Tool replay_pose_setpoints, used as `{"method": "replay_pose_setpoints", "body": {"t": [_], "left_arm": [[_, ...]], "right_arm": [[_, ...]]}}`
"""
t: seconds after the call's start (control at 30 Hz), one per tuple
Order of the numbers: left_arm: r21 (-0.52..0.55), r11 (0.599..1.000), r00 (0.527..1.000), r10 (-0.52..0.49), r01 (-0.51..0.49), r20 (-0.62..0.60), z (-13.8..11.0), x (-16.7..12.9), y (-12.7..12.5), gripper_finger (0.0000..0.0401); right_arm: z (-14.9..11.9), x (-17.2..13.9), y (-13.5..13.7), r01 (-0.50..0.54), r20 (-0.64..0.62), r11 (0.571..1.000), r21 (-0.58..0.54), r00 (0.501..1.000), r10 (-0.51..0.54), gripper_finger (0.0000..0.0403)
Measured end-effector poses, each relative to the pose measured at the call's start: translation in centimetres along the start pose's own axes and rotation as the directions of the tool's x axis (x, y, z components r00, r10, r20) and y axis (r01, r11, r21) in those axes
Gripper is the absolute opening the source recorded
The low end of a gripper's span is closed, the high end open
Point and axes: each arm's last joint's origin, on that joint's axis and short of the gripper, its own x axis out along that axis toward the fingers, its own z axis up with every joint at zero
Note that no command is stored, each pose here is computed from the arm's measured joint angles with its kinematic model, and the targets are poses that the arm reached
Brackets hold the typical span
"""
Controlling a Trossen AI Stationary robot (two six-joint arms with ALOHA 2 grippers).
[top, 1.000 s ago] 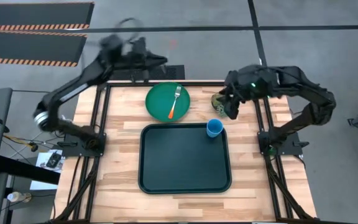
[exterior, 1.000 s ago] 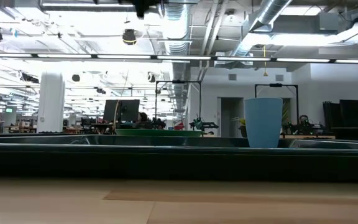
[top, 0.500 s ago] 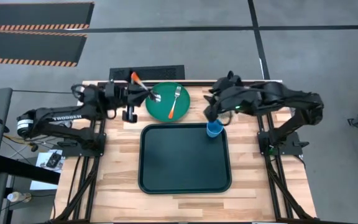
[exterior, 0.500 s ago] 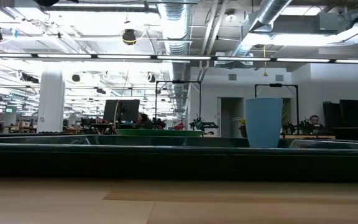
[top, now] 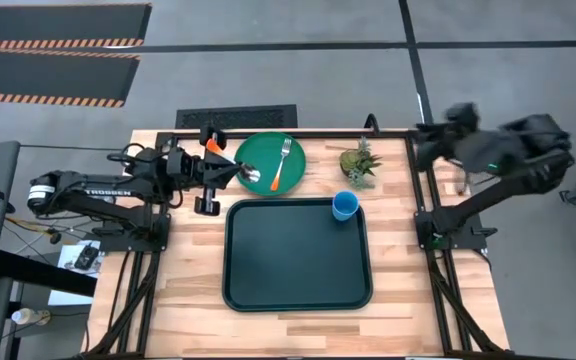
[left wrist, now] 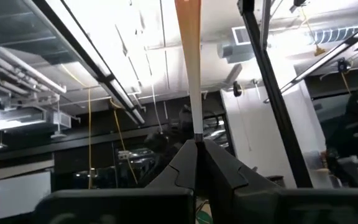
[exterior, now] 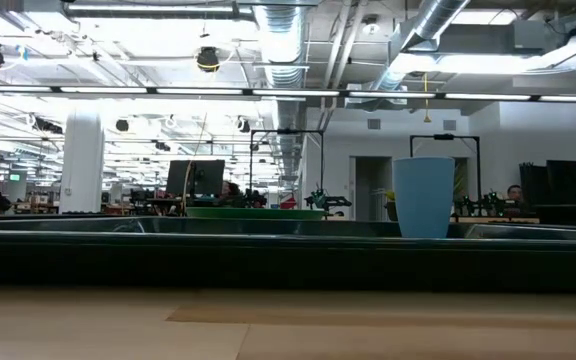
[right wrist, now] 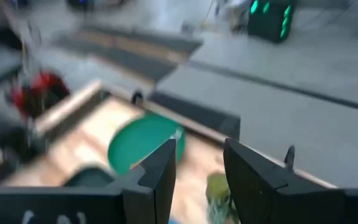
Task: Pick and place plate/cup/fork/spoon on tray
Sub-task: Put the orange spoon to the bottom of the blue cup on the black table tray
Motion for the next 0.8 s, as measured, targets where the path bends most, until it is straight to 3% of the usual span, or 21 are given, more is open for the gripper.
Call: {"method": "replay_pose_setpoints", "body": {"t": [0.17, 0.33, 0.43, 0.6, 0.8], "left_arm": [[-0.008, 1.0, 1.0, 0.015, -0.015, 0.019, -0.7, 0.4, -0.1, 0.0], [-0.013, 1.0, 0.999, 0.006, -0.006, 0.04, -2.9, 1.2, -0.5, 0.0], [-0.012, 1.0, 0.995, 0.003, -0.002, 0.101, -4.6, 1.8, -0.8, 0.0], [-0.041, 0.999, 0.991, -0.018, 0.024, 0.136, -7.5, 3.9, -1.0, 0.0], [-0.056, 0.991, 0.977, -0.112, 0.124, 0.181, -9.2, 6.9, -1.5, 0.0]], "right_arm": [[-7.1, 1.6, -1.6, -0.069, 0.061, 0.992, 0.101, 0.996, 0.062, 0.0159], [-12.5, 4.7, 0.4, -0.186, 0.166, 0.952, 0.243, 0.975, 0.148, 0.0159], [-13.4, 5.7, 2.3, -0.316, 0.26, 0.915, 0.252, 0.933, 0.251, 0.0159], [-13.5, 8.1, 4.4, -0.514, 0.407, 0.815, 0.267, 0.827, 0.388, 0.0159], [-13.5, 11.3, 5.3, -0.659, 0.373, 0.699, 0.279, 0.745, 0.553, 0.0159]]}}
